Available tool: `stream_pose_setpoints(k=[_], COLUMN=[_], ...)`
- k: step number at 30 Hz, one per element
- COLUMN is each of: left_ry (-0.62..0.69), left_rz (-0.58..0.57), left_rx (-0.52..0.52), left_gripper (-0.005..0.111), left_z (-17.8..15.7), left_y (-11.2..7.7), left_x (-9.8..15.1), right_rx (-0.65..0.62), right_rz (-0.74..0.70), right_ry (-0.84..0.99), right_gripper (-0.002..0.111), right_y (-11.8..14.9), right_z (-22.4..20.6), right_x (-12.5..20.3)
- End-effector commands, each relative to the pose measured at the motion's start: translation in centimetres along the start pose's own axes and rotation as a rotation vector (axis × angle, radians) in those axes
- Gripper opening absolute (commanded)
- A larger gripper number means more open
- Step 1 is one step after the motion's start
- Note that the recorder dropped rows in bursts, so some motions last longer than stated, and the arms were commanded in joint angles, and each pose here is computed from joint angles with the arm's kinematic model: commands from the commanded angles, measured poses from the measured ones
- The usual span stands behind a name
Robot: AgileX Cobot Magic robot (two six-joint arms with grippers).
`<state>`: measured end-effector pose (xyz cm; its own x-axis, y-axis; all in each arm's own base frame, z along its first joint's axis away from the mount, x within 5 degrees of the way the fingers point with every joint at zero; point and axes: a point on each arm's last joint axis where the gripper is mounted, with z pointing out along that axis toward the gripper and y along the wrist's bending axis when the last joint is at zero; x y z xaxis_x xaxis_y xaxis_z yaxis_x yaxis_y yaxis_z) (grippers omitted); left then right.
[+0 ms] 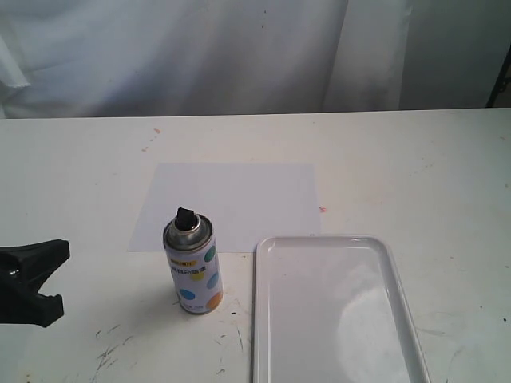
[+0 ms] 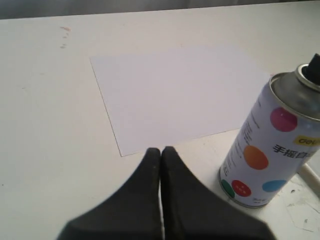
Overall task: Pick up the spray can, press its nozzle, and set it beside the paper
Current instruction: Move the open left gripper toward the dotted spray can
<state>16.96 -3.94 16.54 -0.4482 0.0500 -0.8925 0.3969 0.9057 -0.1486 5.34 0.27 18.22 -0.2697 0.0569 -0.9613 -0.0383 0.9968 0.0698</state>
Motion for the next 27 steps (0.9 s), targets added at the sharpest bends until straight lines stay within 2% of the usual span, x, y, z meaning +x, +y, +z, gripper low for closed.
stream_pose_setpoints(k=[1,8,11,15,21,23,27], left_ry=[-0.006,-0.013,0.016,0.051,0.011,0.007,-0.019], left_rz=[0.017,0.061,0.106,0.122,0.129,0.118,0.077], left_rx=[0.047,0.079,0.117,0.108,0.141,0.14,0.133], left_gripper=[0.0,0.0,0.0,0.0,0.0,0.006,0.033], left_z=[0.47,0.69,0.65,0.65,0.62,0.64,0.65], left_y=[-0.27,-0.47,-0.8,-0.7,-1.02,-1.0,-0.95], left_x=[0.28,0.37,0.68,1.0,0.66,0.58,0.31], right_rx=[0.004,0.004,0.004,0.004,0.004,0.004,0.004], right_rz=[-0.015,-0.015,-0.015,-0.015,-0.015,-0.015,-0.015], right_ry=[-0.01,-0.01,-0.01,-0.01,-0.01,-0.01,-0.01], right_gripper=[0.0,0.0,0.0,0.0,0.0,0.0,0.0], right_y=[-0.04,-0.04,-0.04,-0.04,-0.04,-0.04,-0.04], right_z=[0.0,0.0,0.0,0.0,0.0,0.0,0.0], right_x=[0.03,0.03,0.03,0.03,0.03,0.03,0.03])
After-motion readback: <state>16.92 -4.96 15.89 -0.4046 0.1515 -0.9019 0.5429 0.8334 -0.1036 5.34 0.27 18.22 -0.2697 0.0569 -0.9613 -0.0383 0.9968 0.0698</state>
